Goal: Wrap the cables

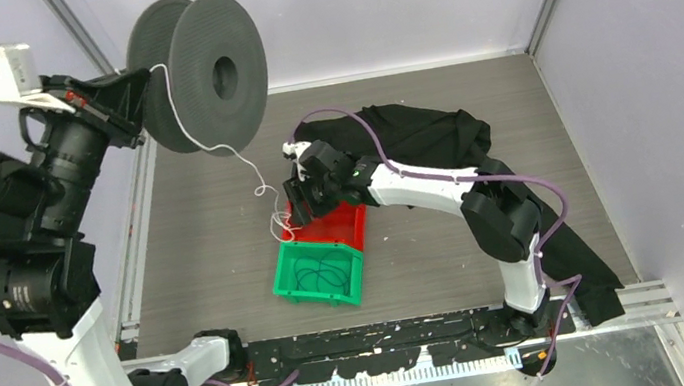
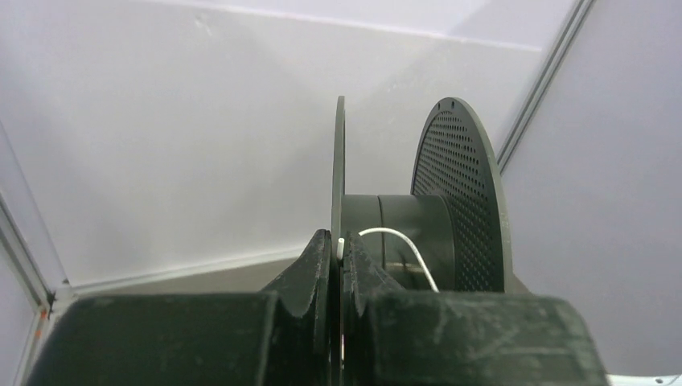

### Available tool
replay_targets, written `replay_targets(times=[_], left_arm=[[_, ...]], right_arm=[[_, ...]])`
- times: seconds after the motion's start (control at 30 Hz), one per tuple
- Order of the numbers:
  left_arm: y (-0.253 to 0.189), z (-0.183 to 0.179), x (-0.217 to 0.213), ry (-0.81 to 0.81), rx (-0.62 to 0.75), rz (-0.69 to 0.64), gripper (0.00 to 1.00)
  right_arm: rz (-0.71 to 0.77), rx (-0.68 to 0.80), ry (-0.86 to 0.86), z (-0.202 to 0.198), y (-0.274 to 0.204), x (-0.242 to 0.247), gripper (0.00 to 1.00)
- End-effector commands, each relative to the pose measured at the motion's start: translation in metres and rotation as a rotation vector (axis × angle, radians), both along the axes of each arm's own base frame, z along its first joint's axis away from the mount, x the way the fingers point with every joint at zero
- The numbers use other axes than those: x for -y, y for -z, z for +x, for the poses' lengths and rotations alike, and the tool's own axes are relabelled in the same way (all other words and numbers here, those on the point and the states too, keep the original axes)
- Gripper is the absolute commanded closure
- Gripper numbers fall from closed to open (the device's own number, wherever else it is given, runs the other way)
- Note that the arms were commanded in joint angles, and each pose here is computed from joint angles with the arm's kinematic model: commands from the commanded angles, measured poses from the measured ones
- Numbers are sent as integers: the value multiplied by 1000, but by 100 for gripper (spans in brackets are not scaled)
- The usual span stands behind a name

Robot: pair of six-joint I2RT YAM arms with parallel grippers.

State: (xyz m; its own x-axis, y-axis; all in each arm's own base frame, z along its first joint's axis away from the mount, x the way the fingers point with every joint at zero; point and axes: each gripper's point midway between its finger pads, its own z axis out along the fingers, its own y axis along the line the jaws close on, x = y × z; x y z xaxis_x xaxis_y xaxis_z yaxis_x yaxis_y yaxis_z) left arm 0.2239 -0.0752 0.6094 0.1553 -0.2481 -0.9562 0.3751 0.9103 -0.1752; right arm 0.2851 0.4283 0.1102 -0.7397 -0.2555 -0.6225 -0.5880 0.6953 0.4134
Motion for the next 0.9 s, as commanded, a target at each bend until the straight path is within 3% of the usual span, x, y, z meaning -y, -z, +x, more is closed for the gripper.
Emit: replay_targets(times=[0.0, 0.33, 0.63, 0.87], left_arm=[[-72, -50, -9, -15, 264, -64, 99], [-95, -75, -27, -100, 355, -79, 100], [-95, -72, -37, -156, 357, -77, 100], [-97, -77, -45, -199, 367, -68, 100]], right_arm=[[-187, 154, 102, 34, -8, 41, 42], [-326, 223, 292, 76, -17, 140, 44], [-399, 289, 391, 78, -44, 194, 44], [-452, 220, 641, 94, -36, 305, 44]])
